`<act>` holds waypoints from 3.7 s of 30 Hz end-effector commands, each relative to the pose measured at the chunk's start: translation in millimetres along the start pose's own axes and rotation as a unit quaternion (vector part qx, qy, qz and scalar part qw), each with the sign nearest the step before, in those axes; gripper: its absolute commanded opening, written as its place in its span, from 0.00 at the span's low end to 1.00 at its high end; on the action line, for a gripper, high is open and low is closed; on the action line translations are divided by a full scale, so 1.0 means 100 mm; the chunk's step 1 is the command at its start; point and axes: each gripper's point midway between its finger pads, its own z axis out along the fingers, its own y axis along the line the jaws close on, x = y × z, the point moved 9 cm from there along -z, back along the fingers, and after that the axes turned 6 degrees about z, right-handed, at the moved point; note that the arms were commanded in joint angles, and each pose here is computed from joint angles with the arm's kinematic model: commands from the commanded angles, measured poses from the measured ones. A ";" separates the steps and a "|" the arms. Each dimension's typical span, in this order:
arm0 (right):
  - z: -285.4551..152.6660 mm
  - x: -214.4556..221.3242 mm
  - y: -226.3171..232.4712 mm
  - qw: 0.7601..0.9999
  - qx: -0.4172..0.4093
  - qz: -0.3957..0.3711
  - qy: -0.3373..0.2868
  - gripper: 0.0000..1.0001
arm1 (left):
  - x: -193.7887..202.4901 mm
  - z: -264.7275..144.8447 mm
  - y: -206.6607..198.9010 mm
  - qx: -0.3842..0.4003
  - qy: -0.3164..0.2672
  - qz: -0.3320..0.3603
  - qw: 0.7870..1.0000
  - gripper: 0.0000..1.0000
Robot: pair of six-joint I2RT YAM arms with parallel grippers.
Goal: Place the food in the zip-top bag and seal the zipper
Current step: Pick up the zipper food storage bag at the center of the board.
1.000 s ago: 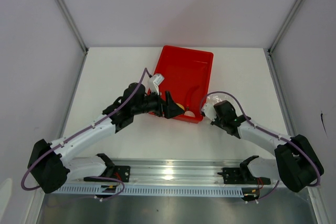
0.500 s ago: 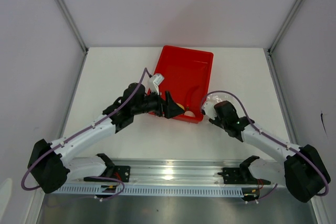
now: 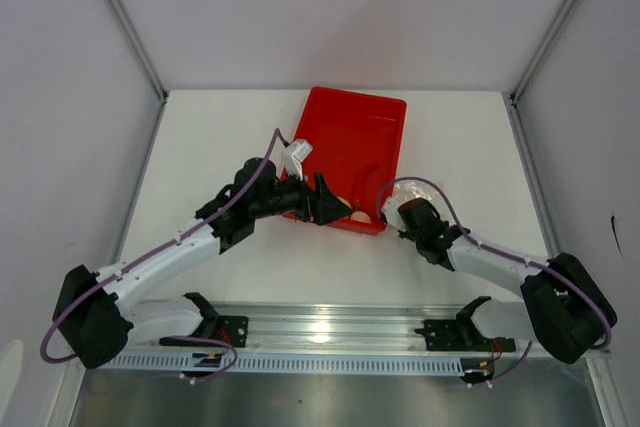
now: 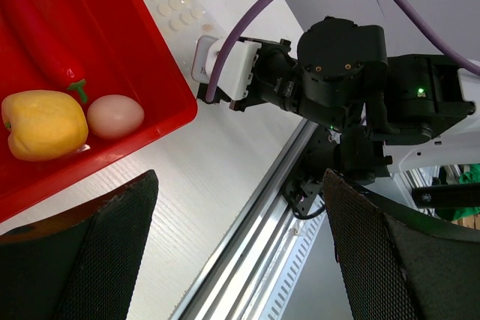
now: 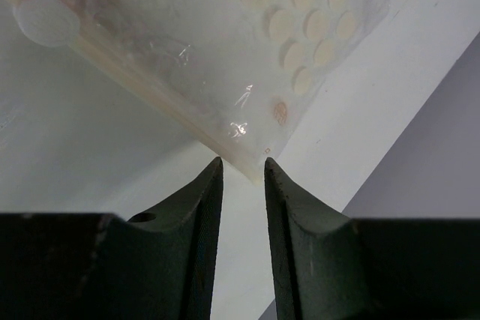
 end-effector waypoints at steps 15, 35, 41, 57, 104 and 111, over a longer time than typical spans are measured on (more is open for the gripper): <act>0.12 -0.06 0.04 0.998 0.058 -0.001 -0.024 0.31 | -0.01 -0.03 -0.05 0.025 -0.013 0.014 1.000 0.93; 0.37 -0.11 0.11 0.991 0.129 -0.019 -0.021 0.27 | -0.01 0.00 -0.04 0.027 -0.011 0.012 0.999 0.93; 0.45 -0.13 0.14 0.990 0.142 -0.017 -0.018 0.06 | 0.00 -0.02 -0.05 0.024 -0.010 0.013 1.000 0.92; -0.09 -0.15 -0.12 0.984 0.166 0.067 -0.017 0.00 | 0.00 0.04 -0.02 0.018 -0.003 -0.002 1.000 0.88; -1.26 -0.86 -1.05 0.804 -0.007 0.592 -0.054 0.00 | -0.58 0.37 -0.25 -0.134 -0.061 0.151 0.978 0.78; -1.41 -0.80 -1.20 0.793 -0.004 0.606 -0.067 0.00 | -0.70 0.74 0.12 -0.185 -0.007 0.109 0.977 0.71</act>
